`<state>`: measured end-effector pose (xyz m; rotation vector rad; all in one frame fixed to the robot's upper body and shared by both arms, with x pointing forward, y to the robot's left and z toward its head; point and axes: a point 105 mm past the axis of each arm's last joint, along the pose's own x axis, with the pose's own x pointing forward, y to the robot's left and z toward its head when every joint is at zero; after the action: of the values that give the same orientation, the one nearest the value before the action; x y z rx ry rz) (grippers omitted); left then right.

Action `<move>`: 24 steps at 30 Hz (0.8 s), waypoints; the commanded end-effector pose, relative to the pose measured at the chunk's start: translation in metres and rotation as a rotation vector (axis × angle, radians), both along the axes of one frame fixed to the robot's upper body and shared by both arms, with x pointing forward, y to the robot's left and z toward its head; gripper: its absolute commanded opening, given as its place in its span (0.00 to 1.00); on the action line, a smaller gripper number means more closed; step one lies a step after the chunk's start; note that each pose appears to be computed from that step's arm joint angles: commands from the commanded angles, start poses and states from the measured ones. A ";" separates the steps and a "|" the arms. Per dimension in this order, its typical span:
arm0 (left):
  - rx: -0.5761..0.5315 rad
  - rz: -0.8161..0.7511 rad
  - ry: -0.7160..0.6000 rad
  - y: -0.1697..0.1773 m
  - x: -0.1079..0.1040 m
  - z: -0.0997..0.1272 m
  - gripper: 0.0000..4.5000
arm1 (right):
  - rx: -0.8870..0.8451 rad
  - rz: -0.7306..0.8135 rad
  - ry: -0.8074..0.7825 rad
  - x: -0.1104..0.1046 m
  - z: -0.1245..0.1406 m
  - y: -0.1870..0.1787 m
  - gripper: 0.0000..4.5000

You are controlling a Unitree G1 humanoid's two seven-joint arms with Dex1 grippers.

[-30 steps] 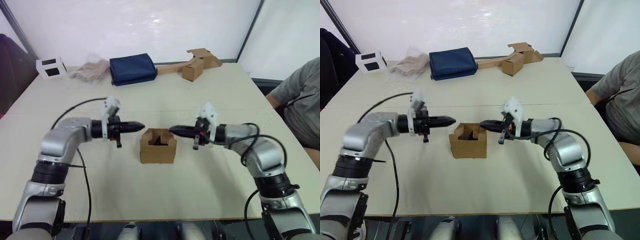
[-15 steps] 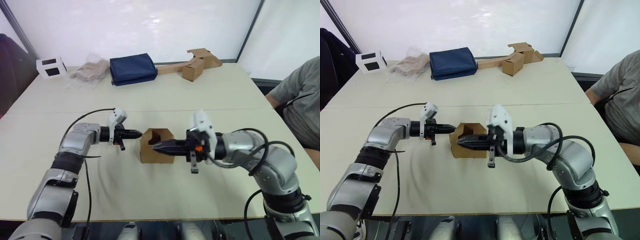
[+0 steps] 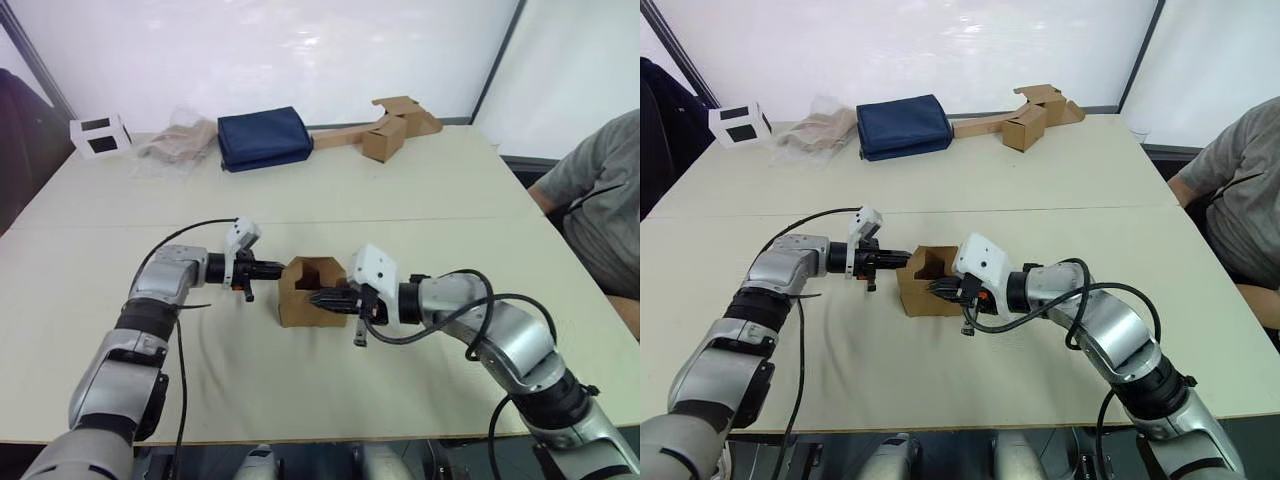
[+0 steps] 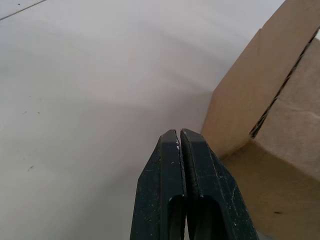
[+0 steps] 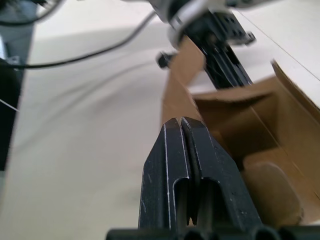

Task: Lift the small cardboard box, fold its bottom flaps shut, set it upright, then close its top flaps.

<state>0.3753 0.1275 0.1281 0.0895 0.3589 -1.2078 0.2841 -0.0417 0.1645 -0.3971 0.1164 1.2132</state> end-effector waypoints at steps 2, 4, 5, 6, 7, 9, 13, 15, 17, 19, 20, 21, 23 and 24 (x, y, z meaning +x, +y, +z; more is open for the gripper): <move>-0.027 0.002 -0.030 0.001 -0.002 0.010 0.02 | 0.020 0.013 -0.030 0.002 0.004 0.005 0.00; -0.026 0.004 -0.031 0.001 -0.002 0.010 0.02 | 0.025 0.010 -0.023 0.003 0.002 0.006 0.00; -0.026 0.007 -0.031 0.001 -0.002 0.010 0.02 | 0.025 0.005 -0.019 0.005 0.000 0.006 0.00; -0.026 0.009 -0.031 0.001 -0.002 0.010 0.02 | 0.025 0.002 -0.016 0.005 -0.001 0.006 0.00; -0.028 0.011 -0.031 0.001 -0.002 0.010 0.02 | 0.026 -0.002 -0.007 0.006 -0.002 0.007 0.00; -0.031 0.013 -0.033 0.001 -0.002 0.012 0.02 | 0.038 0.002 0.005 0.004 -0.003 0.008 0.00; -0.032 0.017 -0.040 0.000 -0.002 0.014 0.02 | 0.116 0.045 0.007 -0.004 0.014 0.011 0.00; -0.033 0.019 -0.046 -0.002 -0.001 0.017 0.02 | 0.153 0.073 0.007 -0.009 0.024 0.010 0.00; -0.038 0.020 -0.052 -0.004 0.000 0.019 0.02 | 0.155 0.078 0.001 -0.011 0.028 0.008 0.00; -0.044 0.019 -0.057 -0.005 0.001 0.021 0.02 | 0.146 0.073 -0.008 -0.010 0.029 0.007 0.00; -0.048 0.016 -0.057 -0.006 0.001 0.022 0.02 | 0.137 0.065 -0.013 -0.008 0.028 0.006 0.00; -0.051 0.011 -0.057 -0.007 0.000 0.023 0.02 | 0.126 0.056 -0.015 -0.006 0.026 0.005 0.00; -0.056 0.003 -0.055 -0.009 -0.002 0.023 0.02 | 0.089 0.041 -0.014 -0.001 0.018 0.004 0.00; -0.058 -0.001 -0.055 -0.010 -0.002 0.023 0.02 | 0.069 0.037 -0.013 0.001 0.013 0.004 0.00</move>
<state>0.3720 0.1216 0.1314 0.0752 0.3492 -1.1937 0.2840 -0.0400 0.1742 -0.3079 0.0843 1.2433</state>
